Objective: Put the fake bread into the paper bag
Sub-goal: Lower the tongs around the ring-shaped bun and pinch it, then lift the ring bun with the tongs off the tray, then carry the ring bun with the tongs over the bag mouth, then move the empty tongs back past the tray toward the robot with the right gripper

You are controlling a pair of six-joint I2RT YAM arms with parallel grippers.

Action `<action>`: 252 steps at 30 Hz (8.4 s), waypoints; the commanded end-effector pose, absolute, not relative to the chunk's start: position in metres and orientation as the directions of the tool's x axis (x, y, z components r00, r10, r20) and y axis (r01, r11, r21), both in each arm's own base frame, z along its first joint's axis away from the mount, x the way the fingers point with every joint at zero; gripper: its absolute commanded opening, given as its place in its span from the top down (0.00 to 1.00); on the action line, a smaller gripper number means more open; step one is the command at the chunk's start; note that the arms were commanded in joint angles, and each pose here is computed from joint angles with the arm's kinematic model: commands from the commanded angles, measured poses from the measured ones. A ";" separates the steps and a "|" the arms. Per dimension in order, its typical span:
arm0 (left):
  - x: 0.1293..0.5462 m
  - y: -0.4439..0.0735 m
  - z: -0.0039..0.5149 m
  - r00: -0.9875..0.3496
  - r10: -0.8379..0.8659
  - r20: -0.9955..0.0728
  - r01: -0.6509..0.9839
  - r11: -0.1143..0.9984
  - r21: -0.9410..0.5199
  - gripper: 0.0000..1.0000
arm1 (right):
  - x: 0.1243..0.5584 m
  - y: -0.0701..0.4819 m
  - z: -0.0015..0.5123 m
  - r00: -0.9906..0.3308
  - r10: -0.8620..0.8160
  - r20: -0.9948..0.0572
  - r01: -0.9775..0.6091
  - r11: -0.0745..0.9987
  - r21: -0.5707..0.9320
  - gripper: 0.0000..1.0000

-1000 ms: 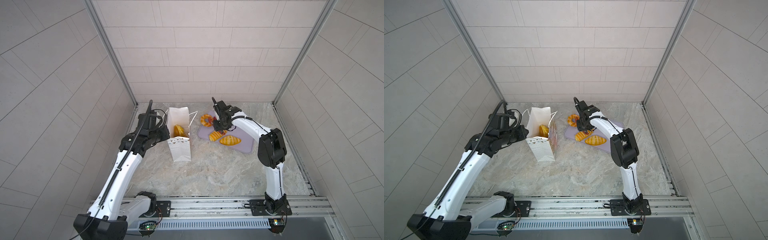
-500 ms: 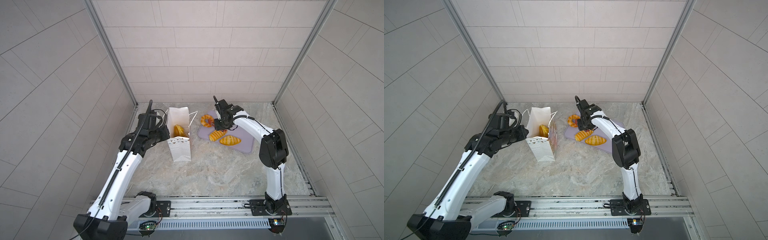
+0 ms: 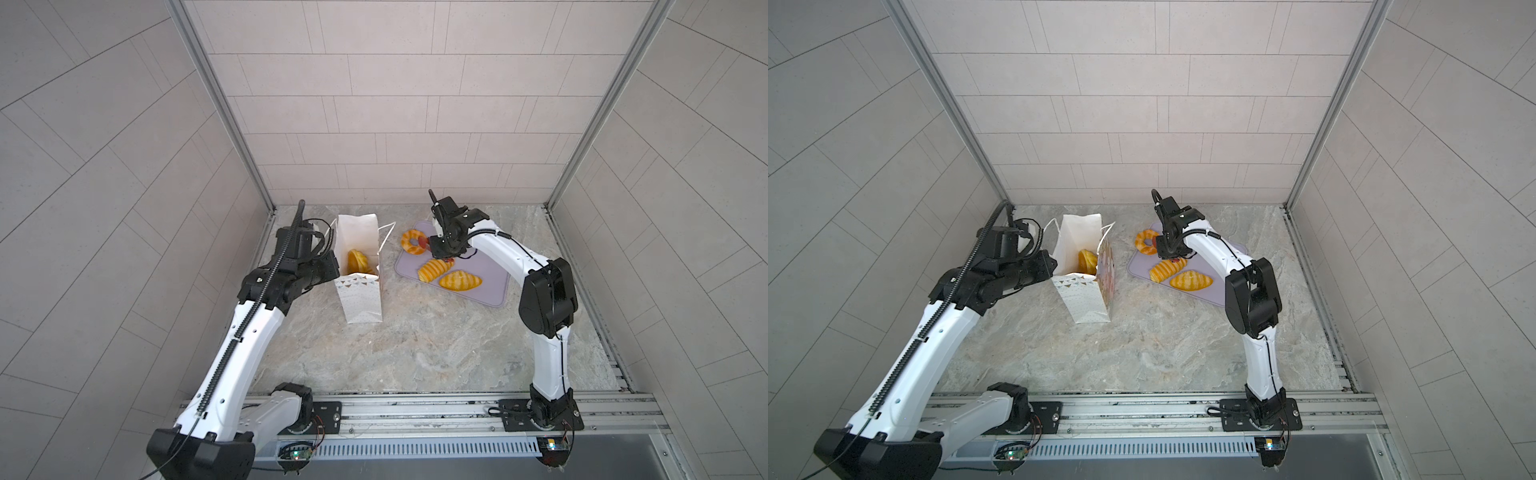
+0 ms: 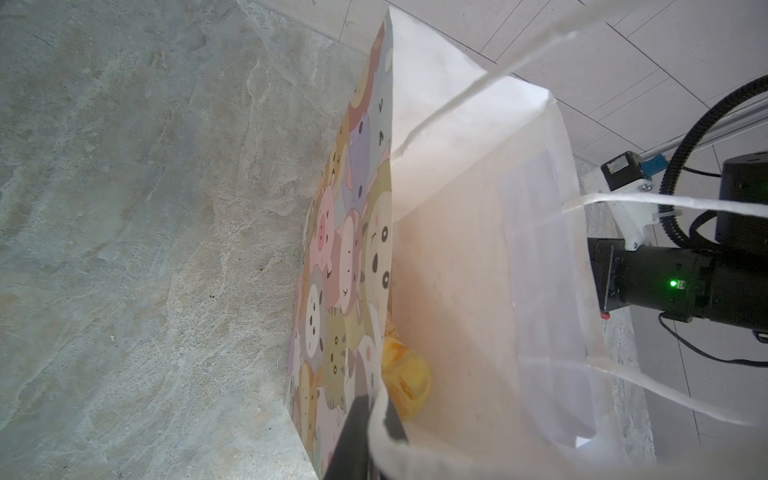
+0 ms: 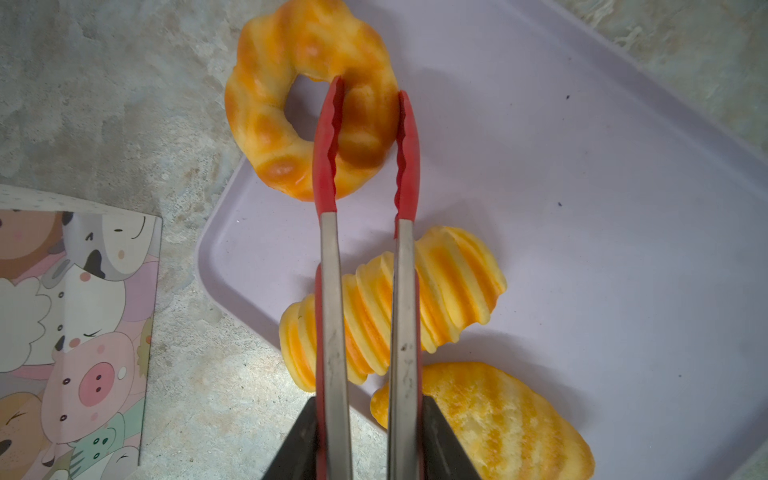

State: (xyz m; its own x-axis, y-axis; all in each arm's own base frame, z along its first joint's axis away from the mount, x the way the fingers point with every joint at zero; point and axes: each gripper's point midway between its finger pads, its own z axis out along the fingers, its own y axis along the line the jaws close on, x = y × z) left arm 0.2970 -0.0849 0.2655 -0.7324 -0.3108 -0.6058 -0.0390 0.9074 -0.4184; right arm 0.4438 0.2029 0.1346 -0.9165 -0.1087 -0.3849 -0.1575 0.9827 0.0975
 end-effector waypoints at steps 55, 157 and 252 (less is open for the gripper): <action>0.285 -0.081 0.289 -0.700 -0.314 -0.641 -0.023 0.908 -0.419 0.88 | 0.347 0.148 0.403 -0.544 0.055 -0.837 -0.206 0.958 0.197 0.68; 0.284 -0.082 0.284 -0.702 -0.327 -0.632 -0.032 0.902 -0.431 0.93 | 0.284 0.308 0.370 -0.480 -0.421 -0.769 -0.553 0.826 -0.107 0.56; 0.299 -0.092 0.268 -0.727 -0.318 -0.608 -0.015 0.893 -0.450 0.78 | 0.262 0.071 0.156 -0.778 0.407 -0.478 0.185 0.876 0.446 0.57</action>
